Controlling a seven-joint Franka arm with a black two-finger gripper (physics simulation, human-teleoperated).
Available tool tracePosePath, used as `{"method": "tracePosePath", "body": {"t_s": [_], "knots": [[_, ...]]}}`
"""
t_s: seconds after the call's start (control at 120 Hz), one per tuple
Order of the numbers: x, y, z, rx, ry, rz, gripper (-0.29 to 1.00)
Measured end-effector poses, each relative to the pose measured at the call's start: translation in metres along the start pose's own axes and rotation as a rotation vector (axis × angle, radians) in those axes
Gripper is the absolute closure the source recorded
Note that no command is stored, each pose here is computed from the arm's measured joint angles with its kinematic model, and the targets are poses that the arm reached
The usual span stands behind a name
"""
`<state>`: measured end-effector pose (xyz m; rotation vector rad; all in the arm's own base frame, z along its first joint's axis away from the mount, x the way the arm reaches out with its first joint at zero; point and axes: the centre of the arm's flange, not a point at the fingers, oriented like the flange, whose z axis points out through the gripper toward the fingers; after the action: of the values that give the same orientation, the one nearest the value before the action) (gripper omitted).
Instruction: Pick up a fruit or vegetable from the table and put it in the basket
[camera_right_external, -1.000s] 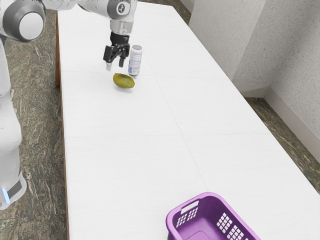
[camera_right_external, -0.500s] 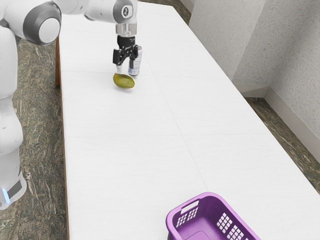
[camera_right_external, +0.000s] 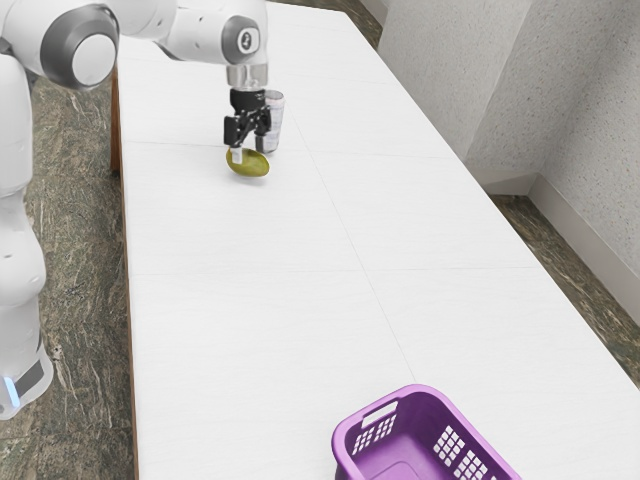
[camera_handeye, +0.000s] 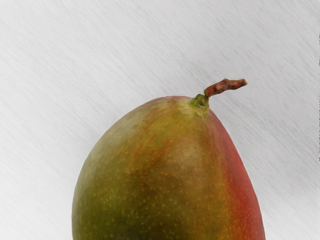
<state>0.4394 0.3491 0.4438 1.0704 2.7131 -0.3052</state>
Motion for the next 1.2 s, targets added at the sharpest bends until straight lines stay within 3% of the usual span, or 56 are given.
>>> {"method": "tracePosePath", "body": {"t_s": [0.333,0.583,0.75,0.875,0.925,0.992,1.067,1.1,1.158,1.2], "knots": [[0.004,0.008,0.021,0.003,-0.001,-0.031,0.01],[0.005,0.007,0.025,0.001,-0.022,-0.051,0.35],[-0.019,-0.004,0.0,-0.037,-0.029,-0.004,0.43],[-0.101,-0.014,-0.114,-0.262,0.008,0.171,0.66],[-0.139,-0.018,-0.134,-0.307,0.019,0.23,0.74],[-0.188,-0.032,-0.139,-0.327,0.02,0.304,0.73],[-0.249,-0.04,-0.125,-0.316,0.009,0.391,0.67],[-0.307,-0.058,-0.098,-0.283,-0.004,0.483,0.64],[-0.464,-0.19,-0.026,-0.188,-0.037,0.798,0.67],[-0.528,-0.286,0.009,-0.14,-0.051,0.965,0.69]]}}
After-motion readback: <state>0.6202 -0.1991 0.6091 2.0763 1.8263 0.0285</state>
